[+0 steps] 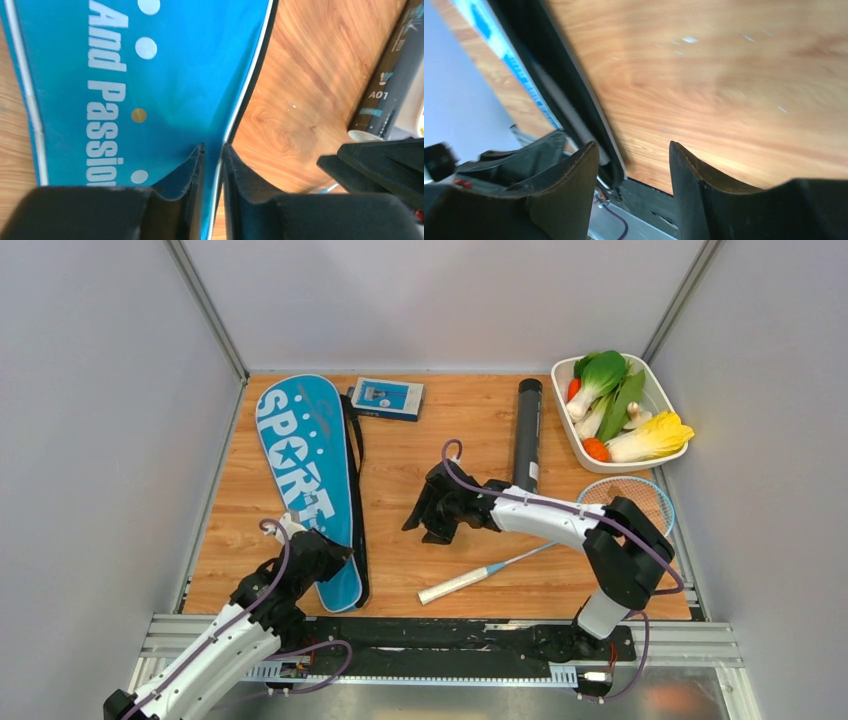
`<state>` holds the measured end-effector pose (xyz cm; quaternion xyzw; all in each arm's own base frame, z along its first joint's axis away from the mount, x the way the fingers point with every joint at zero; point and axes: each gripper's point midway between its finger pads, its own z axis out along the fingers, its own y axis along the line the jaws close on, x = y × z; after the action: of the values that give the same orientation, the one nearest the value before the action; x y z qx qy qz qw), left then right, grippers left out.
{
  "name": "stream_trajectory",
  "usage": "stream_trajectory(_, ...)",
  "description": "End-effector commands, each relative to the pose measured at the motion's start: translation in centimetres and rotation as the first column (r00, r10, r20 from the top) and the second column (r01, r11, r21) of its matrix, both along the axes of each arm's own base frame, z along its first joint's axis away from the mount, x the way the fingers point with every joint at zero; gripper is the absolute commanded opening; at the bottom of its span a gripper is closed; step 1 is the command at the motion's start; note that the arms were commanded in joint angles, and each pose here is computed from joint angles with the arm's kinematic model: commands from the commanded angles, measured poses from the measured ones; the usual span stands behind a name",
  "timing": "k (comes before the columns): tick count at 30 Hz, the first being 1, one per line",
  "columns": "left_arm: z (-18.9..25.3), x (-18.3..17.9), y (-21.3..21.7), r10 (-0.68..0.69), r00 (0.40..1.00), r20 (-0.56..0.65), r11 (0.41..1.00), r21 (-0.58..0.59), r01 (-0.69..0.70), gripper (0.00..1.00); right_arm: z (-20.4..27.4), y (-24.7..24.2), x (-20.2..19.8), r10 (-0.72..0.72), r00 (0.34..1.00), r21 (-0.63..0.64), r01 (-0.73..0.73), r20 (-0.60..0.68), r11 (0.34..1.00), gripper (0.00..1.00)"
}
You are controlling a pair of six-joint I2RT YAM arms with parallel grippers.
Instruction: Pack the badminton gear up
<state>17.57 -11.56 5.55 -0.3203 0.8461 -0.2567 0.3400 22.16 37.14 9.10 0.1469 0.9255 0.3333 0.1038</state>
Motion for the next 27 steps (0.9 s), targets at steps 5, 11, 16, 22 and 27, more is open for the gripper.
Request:
stream_trajectory(5,4.6,1.5,2.4,0.017,0.987,0.157,0.991,0.125,-0.037,0.75,0.0,-9.7,-3.7,-0.277,0.960,-0.321,0.248,-0.047,0.914,0.58)
stream_trajectory(11,8.7,1.7,1.0,-0.205,0.949,0.240,0.958,0.247,0.145,0.80,-1.0,-13.8,-5.3,-0.372,0.927,-0.408,0.323,-0.043,0.854,0.60)
stream_trajectory(16,9.0,1.1,-1.8,-0.372,0.901,0.224,0.916,0.243,0.318,0.80,1.7,-13.8,-3.2,-0.254,0.962,-0.391,0.275,0.104,0.878,0.57)
stream_trajectory(22,8.6,-0.4,-5.6,-0.581,0.787,0.206,0.811,0.227,0.539,0.76,7.0,-12.1,-1.5,0.035,0.951,-0.348,0.078,0.306,0.934,0.58)
stream_trajectory(27,9.1,-2.1,-7.9,-0.681,0.695,0.229,0.731,0.261,0.630,0.75,9.7,-10.0,-2.7,0.120,0.909,-0.188,-0.048,0.398,0.981,0.58)
